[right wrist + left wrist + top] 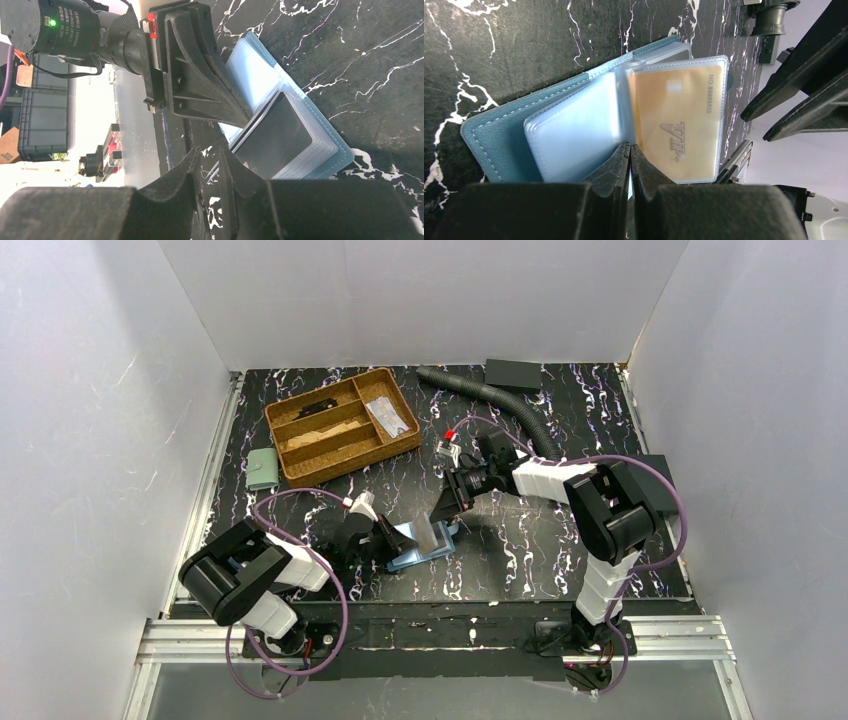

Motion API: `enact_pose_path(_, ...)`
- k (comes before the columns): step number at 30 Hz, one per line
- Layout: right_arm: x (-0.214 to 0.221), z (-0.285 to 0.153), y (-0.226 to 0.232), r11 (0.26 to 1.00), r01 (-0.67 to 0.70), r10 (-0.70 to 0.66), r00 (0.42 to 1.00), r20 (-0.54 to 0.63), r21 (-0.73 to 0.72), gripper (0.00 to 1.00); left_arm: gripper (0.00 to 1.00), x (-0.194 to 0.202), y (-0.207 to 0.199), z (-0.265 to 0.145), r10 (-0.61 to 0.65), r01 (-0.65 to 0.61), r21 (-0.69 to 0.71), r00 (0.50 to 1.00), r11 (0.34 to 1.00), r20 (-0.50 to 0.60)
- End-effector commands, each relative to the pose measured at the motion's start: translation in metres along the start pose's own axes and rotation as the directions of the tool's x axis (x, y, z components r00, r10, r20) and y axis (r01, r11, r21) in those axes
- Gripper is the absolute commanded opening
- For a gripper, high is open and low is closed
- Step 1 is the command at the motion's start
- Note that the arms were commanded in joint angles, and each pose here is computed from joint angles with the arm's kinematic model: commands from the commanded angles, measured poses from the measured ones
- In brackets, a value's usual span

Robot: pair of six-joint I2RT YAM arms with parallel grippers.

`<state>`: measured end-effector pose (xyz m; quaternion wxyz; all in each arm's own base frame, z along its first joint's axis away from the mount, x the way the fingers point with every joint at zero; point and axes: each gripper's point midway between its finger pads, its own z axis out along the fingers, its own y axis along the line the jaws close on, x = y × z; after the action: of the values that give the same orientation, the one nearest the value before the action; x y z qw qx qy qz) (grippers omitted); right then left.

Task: Take the credit cards out of the card holder
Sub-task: Remove the credit card from the card holder.

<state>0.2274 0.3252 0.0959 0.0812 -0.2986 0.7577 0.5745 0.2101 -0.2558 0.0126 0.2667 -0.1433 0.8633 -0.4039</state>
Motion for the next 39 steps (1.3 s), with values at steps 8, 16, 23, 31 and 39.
enact_pose_path(8, 0.008, 0.009, 0.006, 0.999, 0.01, -0.011, 0.999, -0.037, -0.033, 0.29, 0.04, 0.03, 0.063, -0.01, 0.011, -0.032, -0.211, 0.995, 0.977, -0.102)
enact_pose_path(16, 0.014, 0.011, -0.004, 1.0, -0.01, 0.011, 0.998, -0.06, 0.017, 0.3, 0.04, 0.03, 0.063, -0.01, 0.01, -0.031, -0.211, 0.995, 0.977, -0.1)
enact_pose_path(23, 0.015, 0.011, -0.013, 0.998, -0.015, 0.019, 0.998, -0.064, 0.059, 0.3, 0.04, 0.03, 0.063, -0.01, 0.009, -0.03, -0.21, 0.995, 0.977, -0.101)
enact_pose_path(31, 0.02, 0.015, -0.017, 0.997, -0.022, 0.028, 0.996, -0.088, 0.071, 0.36, 0.04, 0.029, 0.06, -0.009, 0.007, -0.027, -0.201, 0.995, 0.979, -0.101)
enact_pose_path(39, 0.029, 0.024, -0.011, 0.999, 0.003, 0.003, 0.992, -0.125, 0.048, 0.29, 0.12, 0.026, 0.049, -0.011, 0.007, -0.022, -0.153, 0.995, 0.988, -0.099)
